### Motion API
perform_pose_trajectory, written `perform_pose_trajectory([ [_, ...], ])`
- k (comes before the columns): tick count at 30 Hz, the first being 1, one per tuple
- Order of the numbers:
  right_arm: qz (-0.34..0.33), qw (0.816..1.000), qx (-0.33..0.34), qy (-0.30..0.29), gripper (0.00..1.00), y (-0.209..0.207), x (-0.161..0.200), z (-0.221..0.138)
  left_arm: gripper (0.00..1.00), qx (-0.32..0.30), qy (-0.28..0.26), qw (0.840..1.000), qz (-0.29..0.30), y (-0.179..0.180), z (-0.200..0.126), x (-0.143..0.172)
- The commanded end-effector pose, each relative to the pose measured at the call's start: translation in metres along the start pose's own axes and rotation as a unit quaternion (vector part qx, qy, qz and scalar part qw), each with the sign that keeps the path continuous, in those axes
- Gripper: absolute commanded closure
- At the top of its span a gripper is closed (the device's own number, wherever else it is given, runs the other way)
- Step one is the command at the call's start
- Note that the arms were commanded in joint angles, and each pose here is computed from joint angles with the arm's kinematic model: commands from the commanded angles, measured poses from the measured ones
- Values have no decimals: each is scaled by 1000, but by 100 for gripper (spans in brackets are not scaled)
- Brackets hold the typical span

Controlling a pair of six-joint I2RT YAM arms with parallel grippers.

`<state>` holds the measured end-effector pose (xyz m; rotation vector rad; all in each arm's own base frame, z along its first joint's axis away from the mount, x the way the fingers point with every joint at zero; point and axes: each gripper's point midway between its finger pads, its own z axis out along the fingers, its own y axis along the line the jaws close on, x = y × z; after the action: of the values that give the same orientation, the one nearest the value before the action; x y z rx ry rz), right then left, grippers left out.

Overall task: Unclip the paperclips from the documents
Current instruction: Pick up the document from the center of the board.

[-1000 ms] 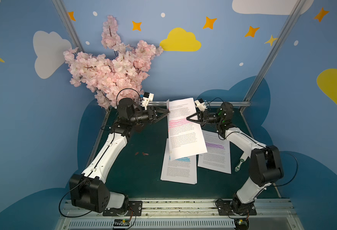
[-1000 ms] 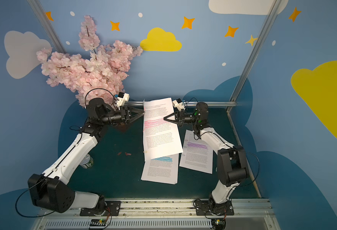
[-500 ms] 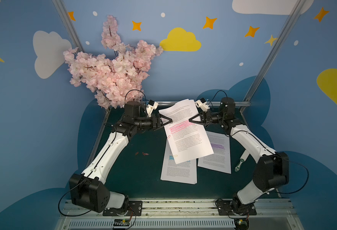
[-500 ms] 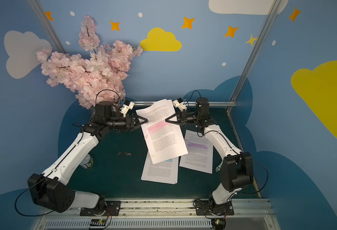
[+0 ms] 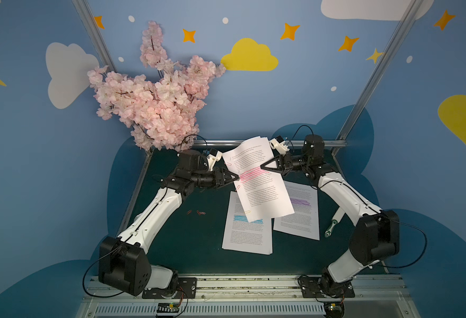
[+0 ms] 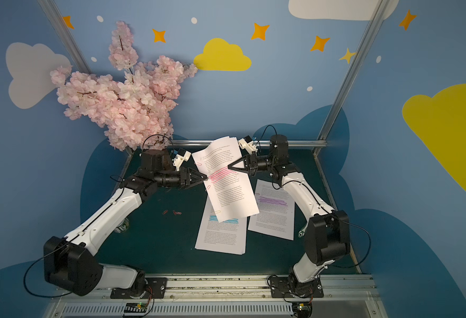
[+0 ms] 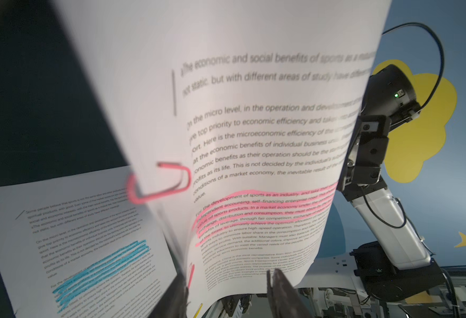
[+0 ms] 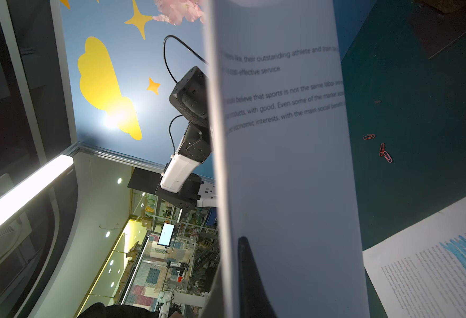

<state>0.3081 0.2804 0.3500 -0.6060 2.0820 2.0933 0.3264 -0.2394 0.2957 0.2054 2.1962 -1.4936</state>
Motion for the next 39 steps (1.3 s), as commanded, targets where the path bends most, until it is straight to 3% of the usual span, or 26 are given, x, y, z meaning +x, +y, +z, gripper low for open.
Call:
perform_pose_trajectory([
  [1, -24, 1000, -11, 9, 100, 16, -3, 0, 71, 41, -33, 998, 36, -30, -11, -11],
  [3, -29, 999, -14, 11, 100, 21, -3, 0, 64, 31, -29, 999, 29, -23, -11, -6],
  [5, -29, 999, -17, 13, 100, 24, -2, 0, 42, 22, -25, 999, 24, -13, -8, 1],
  [7, -26, 999, -19, 18, 100, 26, 1, 1, 29, 19, -29, 999, 17, -3, -5, 5],
  [9, -24, 999, -19, 19, 100, 27, 4, 1, 20, 27, -40, 999, 8, 3, -2, 3],
  [12, -25, 999, -19, 19, 100, 30, 9, 1, 14, 38, -42, 998, -7, 10, 5, 3],
  [18, -24, 999, -20, 21, 100, 35, 18, 1, 14, 60, -54, 997, -6, 13, 11, -3],
  [28, -17, 1000, -16, 16, 100, 25, 18, -4, 21, 217, -50, 975, -3, -59, 2, -16],
  [32, -19, 1000, -17, 16, 100, 27, 15, -7, 27, 234, -31, 972, -7, -64, 5, -10],
  [36, -17, 1000, -13, 12, 100, 27, 19, -10, 39, 231, -35, 972, 0, -70, 2, -13],
  [39, -18, 1000, -8, 4, 90, 28, 22, -16, 47, 227, -21, 974, 11, -81, -2, -13],
])
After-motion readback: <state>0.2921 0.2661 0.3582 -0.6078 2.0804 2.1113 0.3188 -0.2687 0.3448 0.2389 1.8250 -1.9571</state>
